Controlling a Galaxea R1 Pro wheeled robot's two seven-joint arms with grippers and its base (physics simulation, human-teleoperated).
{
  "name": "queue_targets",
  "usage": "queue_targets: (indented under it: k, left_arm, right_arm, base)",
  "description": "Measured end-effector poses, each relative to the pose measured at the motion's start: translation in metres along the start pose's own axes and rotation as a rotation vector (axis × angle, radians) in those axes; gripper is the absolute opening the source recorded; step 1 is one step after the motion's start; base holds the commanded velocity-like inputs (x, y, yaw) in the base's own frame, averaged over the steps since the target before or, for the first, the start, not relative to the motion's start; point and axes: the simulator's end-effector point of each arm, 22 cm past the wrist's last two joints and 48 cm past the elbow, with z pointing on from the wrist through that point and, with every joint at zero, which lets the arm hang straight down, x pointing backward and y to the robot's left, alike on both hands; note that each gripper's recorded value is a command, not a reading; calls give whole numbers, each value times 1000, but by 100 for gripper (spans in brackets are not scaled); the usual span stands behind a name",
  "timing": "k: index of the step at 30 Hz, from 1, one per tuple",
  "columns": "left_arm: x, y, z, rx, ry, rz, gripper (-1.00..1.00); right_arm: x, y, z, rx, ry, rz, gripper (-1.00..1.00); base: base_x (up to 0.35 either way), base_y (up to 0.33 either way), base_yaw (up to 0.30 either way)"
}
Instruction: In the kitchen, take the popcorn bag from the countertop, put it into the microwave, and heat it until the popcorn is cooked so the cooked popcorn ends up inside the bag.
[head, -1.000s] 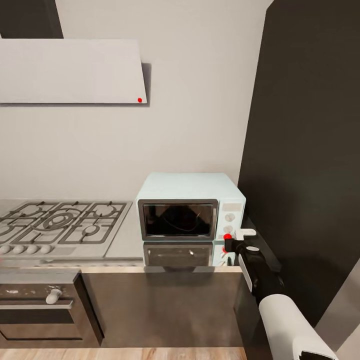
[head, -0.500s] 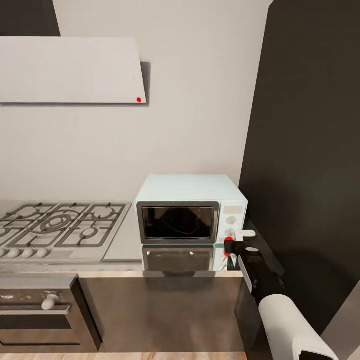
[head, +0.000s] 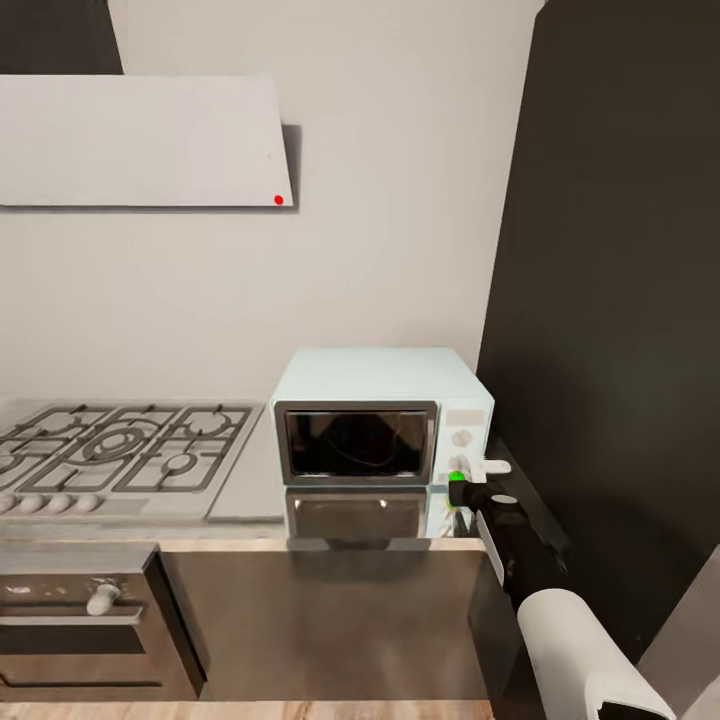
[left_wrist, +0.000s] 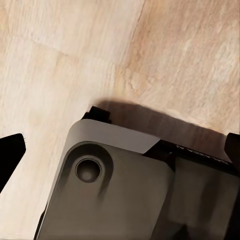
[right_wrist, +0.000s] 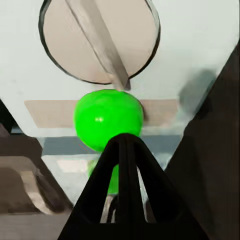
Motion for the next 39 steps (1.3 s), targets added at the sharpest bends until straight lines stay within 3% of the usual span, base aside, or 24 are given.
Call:
queue_targets:
  k: [11,13,16,19,21,24,28,31,36,39]
  left_arm:
    - [0,-2,0,2,0,2,100]
    - [1,-2,0,3,1,3,100]
    - [1,-3,0,4,1,3,100]
    - [1,-3,0,4,1,3,100]
    - [1,-3,0,4,1,3,100]
    - [1,-3,0,5,1,1,100]
    - [1,-3,0,4,1,0,100]
    - [1,-2,0,4,1,0,100]
    - [1,-2,0,3,1,-2,100]
    - [1,-2,0,3,2,-2,100]
  right_arm:
    - [-4,-1,-2,2,1,-4,-100]
    - [-6,1,-5,4,31,1,-100]
    - [-27,-10,-22,28,74,20,-100]
    - [-60,-21,-40,47,40,42,-100]
    - [-59,-21,-42,45,54,49,-100]
    - [-13,-16,-31,37,155,34,-100]
    - [129,1,-23,3,394,2,-100]
    - [215,23,-25,-48,494,-23,-100]
    - [338,55,-62,-127,648,-67,-100]
    - [385,41,-84,-129,689,-70,-100]
  base:
    - [-327,21,0]
    - [-305,93,0]
    - [-305,96,0]
    - [-304,81,0]
    - [-272,22,0]
    - [-87,5,0]
    - [-12,1,0]
    - [-1,0,0]
    - [0,0,0]
    - [0,0,0]
